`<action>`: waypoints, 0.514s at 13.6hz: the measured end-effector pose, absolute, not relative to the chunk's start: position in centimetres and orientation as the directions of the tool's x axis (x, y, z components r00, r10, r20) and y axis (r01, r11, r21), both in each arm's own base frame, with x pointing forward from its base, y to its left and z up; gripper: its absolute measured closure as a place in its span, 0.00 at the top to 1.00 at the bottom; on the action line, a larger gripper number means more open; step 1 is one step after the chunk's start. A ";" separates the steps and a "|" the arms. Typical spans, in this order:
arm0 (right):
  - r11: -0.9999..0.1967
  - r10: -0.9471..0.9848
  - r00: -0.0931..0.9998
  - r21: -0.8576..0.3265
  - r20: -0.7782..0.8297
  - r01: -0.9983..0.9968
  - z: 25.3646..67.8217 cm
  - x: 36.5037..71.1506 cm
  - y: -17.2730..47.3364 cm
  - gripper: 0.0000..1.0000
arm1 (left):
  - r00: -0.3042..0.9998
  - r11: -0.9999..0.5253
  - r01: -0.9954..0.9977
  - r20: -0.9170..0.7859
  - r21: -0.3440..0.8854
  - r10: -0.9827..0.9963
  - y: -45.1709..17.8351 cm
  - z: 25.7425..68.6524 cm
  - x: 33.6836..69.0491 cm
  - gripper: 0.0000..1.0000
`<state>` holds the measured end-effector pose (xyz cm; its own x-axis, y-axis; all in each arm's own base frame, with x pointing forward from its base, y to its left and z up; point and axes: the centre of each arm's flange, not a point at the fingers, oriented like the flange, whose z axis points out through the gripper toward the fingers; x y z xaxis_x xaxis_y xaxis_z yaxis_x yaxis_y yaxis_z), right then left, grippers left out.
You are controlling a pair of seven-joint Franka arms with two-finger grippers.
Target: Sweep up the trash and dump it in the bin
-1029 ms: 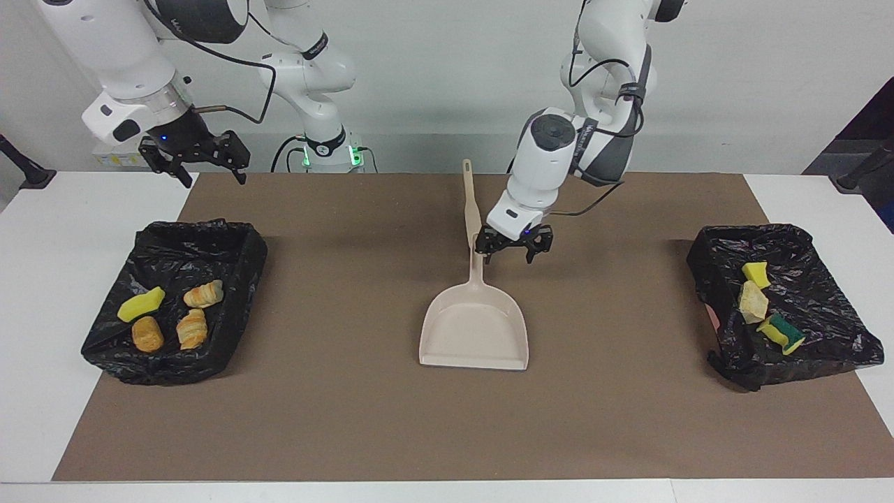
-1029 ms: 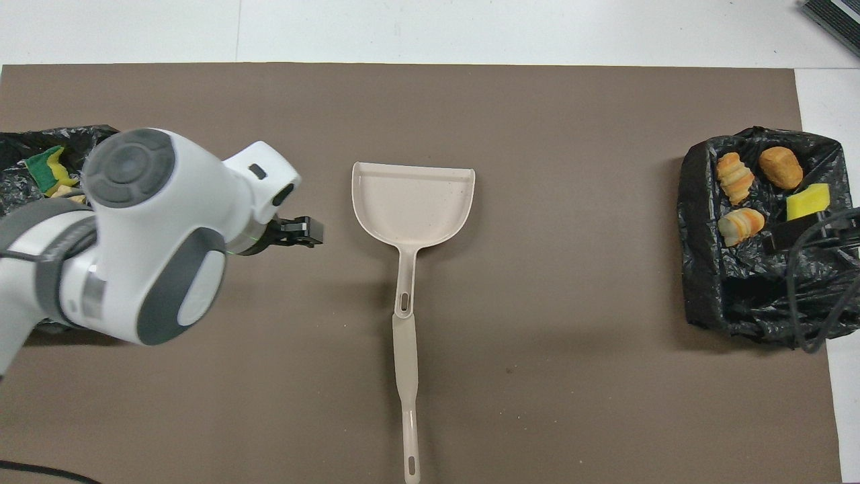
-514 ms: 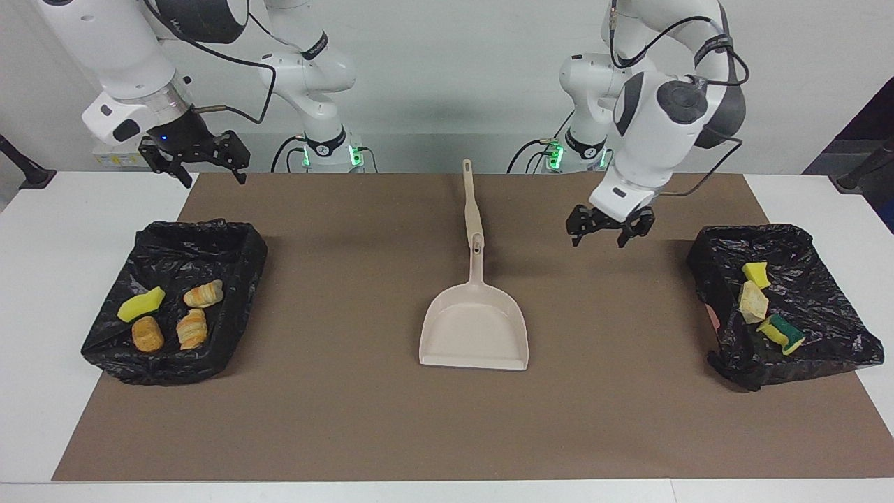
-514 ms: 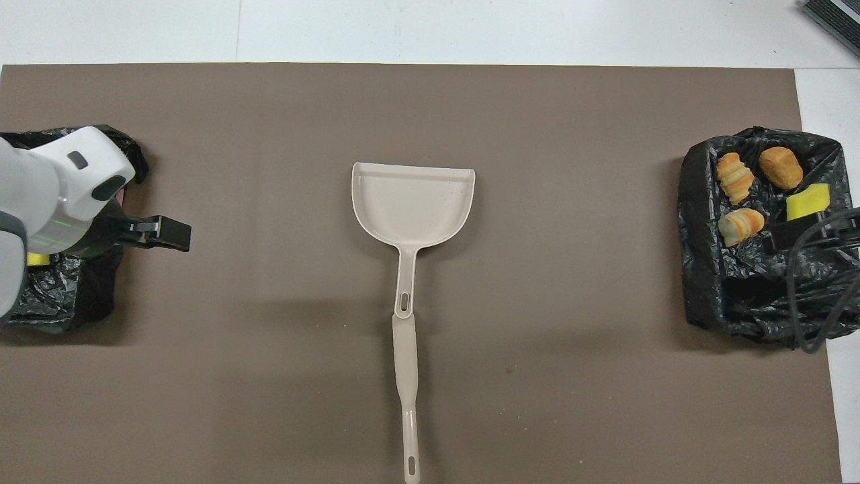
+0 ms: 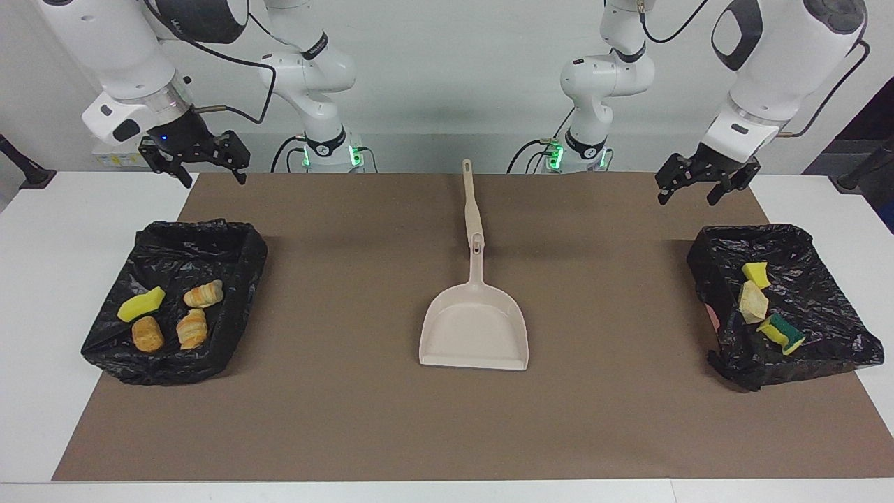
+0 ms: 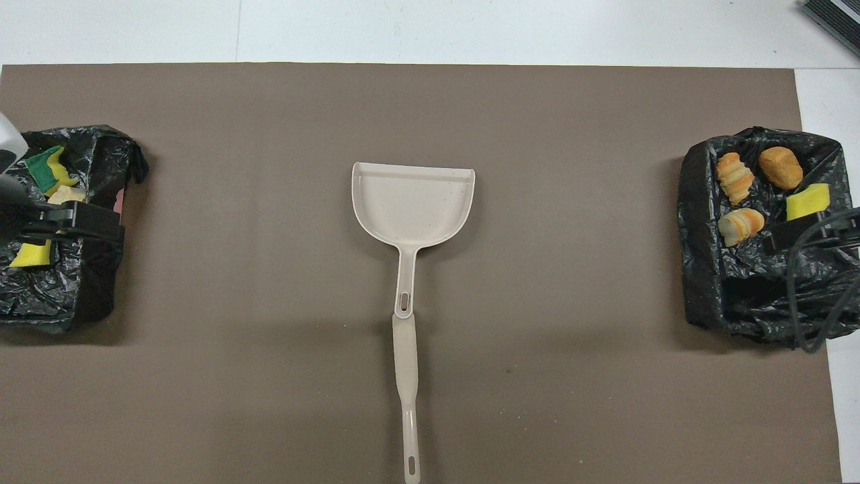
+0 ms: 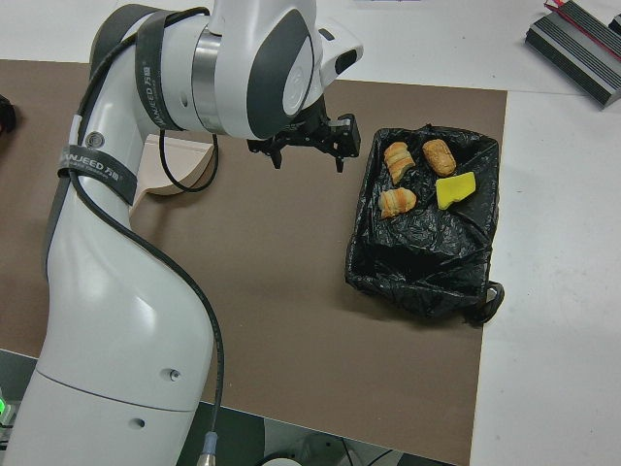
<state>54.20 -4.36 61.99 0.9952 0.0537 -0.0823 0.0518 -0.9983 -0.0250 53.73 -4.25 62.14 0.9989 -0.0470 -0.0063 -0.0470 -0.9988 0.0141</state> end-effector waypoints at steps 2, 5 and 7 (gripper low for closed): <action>-0.998 0.054 0.995 -0.025 -0.082 0.052 62.0 54.2 -4.4 1.00 | 0.999 -0.999 -0.048 -0.010 0.003 -0.048 -4.2 62.8 53.2 1.00; -0.998 0.054 0.995 -0.025 -0.082 0.052 62.0 54.2 -4.4 1.00 | 0.999 -0.999 -0.046 -0.009 0.003 -0.046 -4.1 63.2 53.0 1.00; -0.998 0.054 0.995 -0.025 -0.082 0.052 62.0 54.2 -4.4 1.00 | 0.999 -0.999 -0.047 0.000 0.012 -0.047 -4.3 63.3 53.0 1.00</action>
<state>54.20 -4.36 61.99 0.9952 0.0537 -0.0823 0.0518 -0.9983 -0.0250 53.01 -4.27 63.35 0.9989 -0.0470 0.0001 -0.0470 -0.9988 0.0121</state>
